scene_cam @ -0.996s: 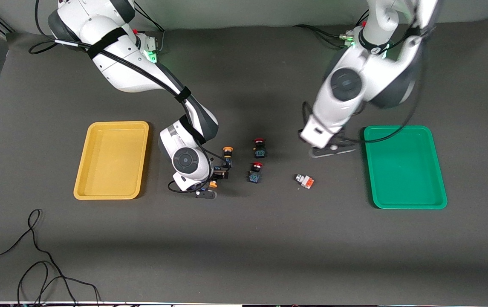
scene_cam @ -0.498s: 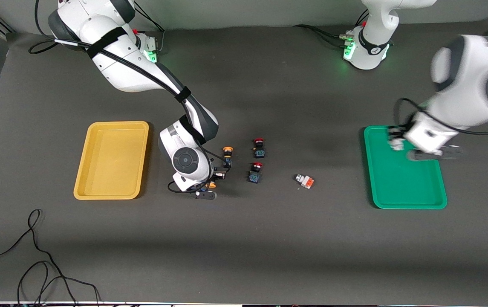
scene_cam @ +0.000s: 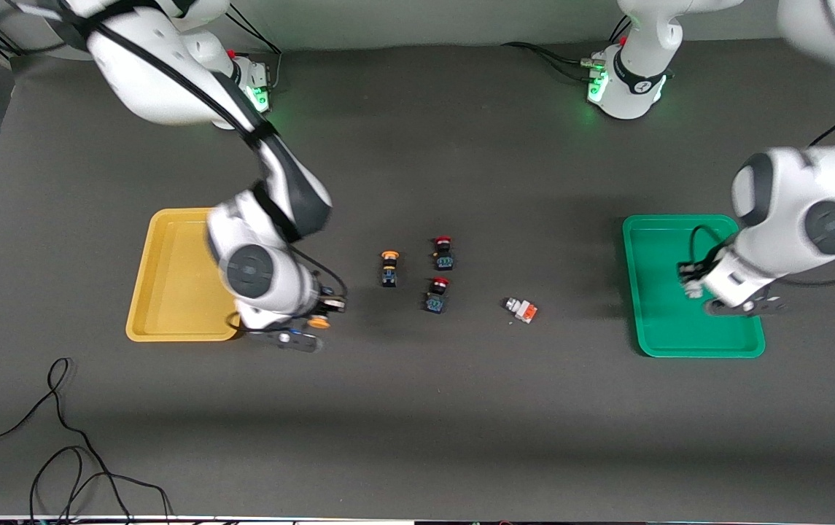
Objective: Place green and yellow buttons in trays
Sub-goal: 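Carry the buttons to the green and yellow trays with both grippers, then open both grippers over the trays and move the left gripper back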
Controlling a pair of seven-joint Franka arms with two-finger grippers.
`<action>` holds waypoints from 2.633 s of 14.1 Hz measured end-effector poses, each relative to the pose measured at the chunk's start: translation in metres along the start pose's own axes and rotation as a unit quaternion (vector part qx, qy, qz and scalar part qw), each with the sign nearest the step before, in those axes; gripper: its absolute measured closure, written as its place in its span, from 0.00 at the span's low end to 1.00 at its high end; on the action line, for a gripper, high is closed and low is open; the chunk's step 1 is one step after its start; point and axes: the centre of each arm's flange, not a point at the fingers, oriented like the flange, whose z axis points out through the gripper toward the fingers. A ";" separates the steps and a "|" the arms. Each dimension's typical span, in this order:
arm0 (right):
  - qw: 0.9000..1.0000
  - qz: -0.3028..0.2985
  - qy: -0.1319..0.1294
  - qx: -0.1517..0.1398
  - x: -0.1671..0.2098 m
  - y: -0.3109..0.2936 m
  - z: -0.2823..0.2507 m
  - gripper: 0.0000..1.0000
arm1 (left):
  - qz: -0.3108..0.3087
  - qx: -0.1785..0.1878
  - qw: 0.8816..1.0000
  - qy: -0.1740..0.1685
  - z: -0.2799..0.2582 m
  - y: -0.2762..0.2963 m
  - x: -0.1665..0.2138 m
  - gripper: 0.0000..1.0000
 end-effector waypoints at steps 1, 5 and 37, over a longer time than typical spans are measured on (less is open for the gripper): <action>1.000 -0.003 -0.001 0.001 -0.002 0.018 -0.019 0.56 | 0.003 0.000 1.000 -0.002 0.024 0.001 0.004 0.67; 0.999 -0.038 -0.002 0.003 -0.020 0.107 -0.062 0.56 | 0.005 -0.001 1.000 -0.007 0.052 0.002 0.008 0.65; 0.990 -0.142 0.025 -0.008 -0.043 0.291 0.147 0.38 | -0.102 0.008 0.994 -0.040 0.051 0.315 0.027 0.00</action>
